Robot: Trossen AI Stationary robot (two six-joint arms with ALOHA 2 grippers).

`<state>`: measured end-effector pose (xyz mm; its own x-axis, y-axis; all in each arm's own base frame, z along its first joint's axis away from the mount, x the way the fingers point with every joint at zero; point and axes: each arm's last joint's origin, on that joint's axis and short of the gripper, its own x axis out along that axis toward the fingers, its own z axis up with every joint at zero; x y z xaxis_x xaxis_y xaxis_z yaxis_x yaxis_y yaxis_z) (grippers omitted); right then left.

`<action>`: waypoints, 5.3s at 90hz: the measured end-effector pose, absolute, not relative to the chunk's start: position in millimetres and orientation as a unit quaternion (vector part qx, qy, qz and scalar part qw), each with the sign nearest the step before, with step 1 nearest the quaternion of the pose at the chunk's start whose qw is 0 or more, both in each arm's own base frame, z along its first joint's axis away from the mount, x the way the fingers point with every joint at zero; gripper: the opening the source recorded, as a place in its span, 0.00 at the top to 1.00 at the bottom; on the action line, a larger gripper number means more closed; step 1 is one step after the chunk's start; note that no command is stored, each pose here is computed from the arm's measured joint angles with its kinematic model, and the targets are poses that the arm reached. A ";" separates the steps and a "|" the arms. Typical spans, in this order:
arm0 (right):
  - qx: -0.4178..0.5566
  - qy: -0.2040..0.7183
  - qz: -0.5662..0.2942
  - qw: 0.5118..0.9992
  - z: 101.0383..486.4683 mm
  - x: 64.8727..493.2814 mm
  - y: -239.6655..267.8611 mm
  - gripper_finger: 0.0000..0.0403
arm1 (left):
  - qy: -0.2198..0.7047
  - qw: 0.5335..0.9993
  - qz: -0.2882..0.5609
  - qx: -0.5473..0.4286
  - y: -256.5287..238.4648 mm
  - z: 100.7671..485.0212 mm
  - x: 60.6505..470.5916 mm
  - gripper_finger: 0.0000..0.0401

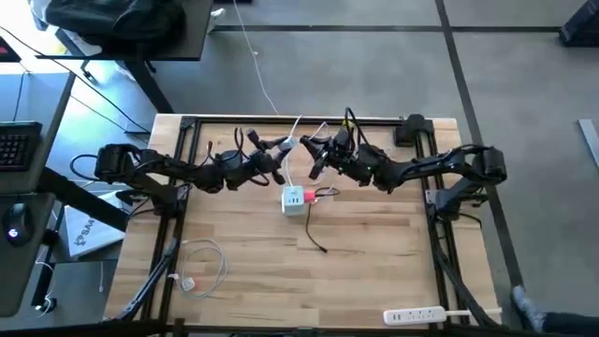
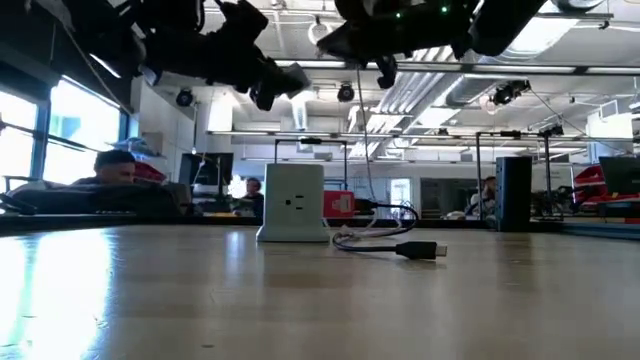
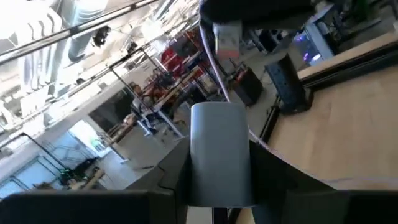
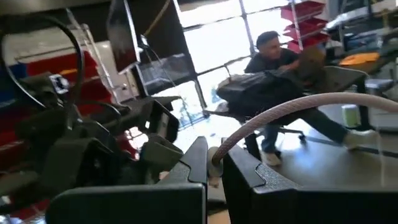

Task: Insert USB
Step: Insert the light pink charger cable into the white charger adapter

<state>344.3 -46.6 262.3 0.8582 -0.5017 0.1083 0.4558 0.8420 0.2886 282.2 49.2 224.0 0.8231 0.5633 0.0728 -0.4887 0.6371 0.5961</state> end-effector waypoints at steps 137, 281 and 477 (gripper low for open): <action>0.156 -0.081 -0.269 0.947 250.6 347.8 -57.2 1.00 | 0.025 0.907 0.296 0.300 57.5 215.7 297.7 0.77; 0.156 -0.065 -0.251 0.953 248.5 349.4 -48.4 1.00 | 0.008 0.910 0.267 0.316 57.8 217.4 298.0 0.77; -0.010 -0.003 -0.254 0.967 265.5 336.0 -41.9 0.64 | 0.014 0.936 0.214 0.279 48.8 225.8 312.4 0.77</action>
